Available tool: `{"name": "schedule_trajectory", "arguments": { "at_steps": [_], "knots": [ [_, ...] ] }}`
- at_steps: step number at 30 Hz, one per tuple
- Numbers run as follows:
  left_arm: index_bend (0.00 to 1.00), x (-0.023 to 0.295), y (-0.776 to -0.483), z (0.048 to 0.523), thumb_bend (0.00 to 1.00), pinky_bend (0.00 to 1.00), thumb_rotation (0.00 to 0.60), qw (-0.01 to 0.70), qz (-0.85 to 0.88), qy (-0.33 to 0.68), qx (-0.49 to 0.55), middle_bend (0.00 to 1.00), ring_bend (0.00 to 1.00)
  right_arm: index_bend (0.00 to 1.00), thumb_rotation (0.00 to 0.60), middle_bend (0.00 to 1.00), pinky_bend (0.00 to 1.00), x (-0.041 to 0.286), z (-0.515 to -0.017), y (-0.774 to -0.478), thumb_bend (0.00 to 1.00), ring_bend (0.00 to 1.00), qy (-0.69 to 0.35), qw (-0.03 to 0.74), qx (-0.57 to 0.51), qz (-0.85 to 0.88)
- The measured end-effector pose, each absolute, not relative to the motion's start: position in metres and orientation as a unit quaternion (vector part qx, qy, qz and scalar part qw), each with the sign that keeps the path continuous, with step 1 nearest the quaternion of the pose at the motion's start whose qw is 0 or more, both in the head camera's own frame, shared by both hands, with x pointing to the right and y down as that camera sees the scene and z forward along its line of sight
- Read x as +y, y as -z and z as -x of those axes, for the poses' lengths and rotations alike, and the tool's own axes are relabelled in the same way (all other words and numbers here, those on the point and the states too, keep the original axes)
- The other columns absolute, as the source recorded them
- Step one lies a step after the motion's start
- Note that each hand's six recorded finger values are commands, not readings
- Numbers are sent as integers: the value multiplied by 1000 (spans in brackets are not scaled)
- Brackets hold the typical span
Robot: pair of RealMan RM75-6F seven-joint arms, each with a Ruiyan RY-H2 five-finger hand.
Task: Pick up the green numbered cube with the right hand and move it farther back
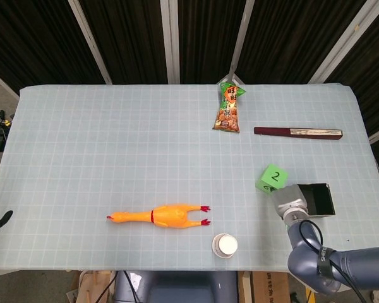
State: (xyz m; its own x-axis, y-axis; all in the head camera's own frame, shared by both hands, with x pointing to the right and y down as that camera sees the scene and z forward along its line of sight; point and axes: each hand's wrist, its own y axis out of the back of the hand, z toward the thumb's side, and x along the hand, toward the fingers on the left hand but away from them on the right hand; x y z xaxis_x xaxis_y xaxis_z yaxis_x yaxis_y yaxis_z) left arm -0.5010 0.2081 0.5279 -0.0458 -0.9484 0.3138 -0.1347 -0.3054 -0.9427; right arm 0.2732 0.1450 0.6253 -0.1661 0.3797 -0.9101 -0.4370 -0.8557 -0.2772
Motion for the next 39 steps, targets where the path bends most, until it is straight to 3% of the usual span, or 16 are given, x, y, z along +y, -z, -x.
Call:
{"name": "schedule_trajectory", "arguments": {
  "at_steps": [39],
  "knots": [
    [0,208,-528,501,268,12,600,367,585,557,462,0,0,110,600,833,745,110,-323,-634,823,833,-805,205,-30,557]
  ]
}}
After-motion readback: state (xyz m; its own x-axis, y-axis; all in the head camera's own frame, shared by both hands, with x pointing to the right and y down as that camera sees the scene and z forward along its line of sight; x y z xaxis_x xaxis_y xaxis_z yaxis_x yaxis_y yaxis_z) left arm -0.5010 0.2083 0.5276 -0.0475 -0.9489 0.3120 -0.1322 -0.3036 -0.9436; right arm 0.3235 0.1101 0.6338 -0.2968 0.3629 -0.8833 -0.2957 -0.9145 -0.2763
